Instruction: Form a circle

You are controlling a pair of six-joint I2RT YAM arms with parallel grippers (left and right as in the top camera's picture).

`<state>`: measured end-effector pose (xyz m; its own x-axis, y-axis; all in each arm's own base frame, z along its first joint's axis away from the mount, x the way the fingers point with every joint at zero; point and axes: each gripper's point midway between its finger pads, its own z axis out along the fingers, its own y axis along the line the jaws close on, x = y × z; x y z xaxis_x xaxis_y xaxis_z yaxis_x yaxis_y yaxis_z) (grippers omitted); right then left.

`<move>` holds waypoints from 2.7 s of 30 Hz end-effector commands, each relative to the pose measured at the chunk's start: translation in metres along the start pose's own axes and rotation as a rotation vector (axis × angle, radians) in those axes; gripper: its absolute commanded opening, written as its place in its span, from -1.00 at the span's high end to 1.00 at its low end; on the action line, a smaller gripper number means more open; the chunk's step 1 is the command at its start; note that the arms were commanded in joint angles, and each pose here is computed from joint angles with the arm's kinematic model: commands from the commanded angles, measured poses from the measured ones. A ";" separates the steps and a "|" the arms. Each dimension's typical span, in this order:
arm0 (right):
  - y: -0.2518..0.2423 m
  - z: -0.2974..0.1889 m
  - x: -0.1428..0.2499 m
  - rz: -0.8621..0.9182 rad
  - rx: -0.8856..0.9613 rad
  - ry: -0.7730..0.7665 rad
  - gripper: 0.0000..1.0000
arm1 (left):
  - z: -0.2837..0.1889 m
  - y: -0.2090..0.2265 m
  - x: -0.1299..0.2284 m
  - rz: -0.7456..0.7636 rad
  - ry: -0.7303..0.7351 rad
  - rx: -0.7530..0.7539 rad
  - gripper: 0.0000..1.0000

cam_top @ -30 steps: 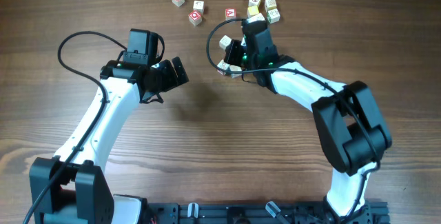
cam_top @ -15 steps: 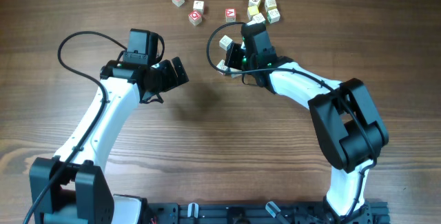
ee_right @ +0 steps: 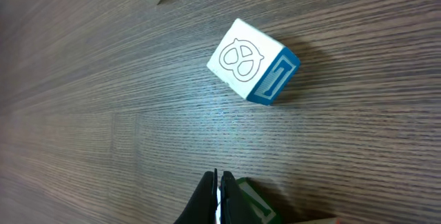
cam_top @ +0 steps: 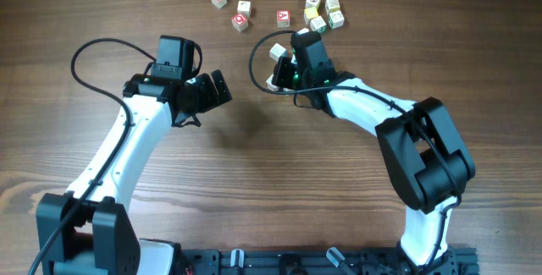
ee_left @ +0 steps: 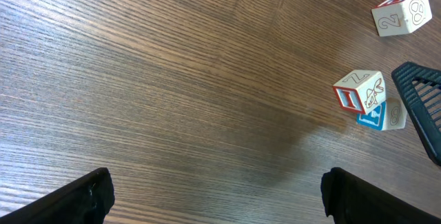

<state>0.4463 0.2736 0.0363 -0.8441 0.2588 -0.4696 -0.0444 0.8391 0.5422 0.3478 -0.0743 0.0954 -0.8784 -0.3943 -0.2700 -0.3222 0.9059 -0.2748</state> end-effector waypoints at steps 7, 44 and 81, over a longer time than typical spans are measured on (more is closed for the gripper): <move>-0.002 0.006 -0.001 -0.009 0.018 -0.003 0.91 | 0.000 0.004 -0.002 0.013 -0.006 -0.010 -1.00; -0.011 0.009 0.001 -0.007 0.054 -0.007 0.91 | 0.000 0.004 -0.002 0.013 -0.006 -0.010 -1.00; -0.007 0.009 0.006 -0.007 0.029 0.022 0.91 | 0.000 0.003 -0.001 0.013 -0.005 -0.010 -1.00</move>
<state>0.4449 0.2677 0.0275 -0.8477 0.2595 -0.4627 -0.0194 0.8565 0.5158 0.3478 -0.0743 0.0954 -0.8784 -0.3943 -0.2700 -0.3222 0.9059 -0.2748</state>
